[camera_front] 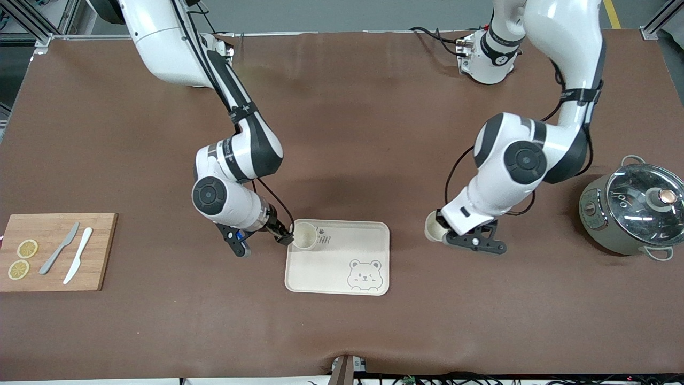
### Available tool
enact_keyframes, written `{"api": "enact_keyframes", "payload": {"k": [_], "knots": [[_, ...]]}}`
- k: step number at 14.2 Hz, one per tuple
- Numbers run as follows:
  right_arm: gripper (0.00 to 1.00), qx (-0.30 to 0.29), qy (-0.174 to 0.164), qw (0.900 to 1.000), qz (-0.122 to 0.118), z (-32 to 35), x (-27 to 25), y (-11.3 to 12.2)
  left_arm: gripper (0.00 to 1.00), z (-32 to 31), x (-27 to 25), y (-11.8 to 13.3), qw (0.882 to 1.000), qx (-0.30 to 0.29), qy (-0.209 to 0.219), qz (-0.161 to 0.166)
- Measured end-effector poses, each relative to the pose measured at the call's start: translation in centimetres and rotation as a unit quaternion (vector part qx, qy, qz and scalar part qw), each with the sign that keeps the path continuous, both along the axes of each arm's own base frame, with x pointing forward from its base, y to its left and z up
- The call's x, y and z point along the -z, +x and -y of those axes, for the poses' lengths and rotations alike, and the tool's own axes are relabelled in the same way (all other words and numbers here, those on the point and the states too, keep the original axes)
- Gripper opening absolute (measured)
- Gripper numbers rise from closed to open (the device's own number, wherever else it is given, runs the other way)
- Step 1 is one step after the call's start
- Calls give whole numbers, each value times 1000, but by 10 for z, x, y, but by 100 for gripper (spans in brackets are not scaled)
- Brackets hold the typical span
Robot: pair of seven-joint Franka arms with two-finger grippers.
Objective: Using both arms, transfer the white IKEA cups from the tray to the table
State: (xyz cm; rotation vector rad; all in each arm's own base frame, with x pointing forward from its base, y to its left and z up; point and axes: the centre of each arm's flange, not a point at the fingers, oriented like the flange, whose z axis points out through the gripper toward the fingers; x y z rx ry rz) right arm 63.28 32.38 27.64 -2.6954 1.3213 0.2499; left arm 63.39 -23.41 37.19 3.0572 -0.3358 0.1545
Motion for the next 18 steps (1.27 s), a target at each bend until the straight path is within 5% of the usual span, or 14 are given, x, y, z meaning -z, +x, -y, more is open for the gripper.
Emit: {"api": "enact_keyframes", "payload": {"k": [7, 9, 13, 18], "knots": [[96, 8, -4, 1000, 13, -24, 23, -7, 4, -67, 47, -52, 999, 6, -2, 39], [78, 7, -5, 1000, 11, -25, 27, -8, 4, -78, 59, -63, 999, 3, -2, 46], [65, 15, -4, 1000, 19, -30, 27, -9, 4, -94, 75, -85, 998, 6, -1, 57], [32, 26, -3, 999, 26, -34, 31, -9, 4, -107, 104, -115, 998, 6, 3, 58]]}}
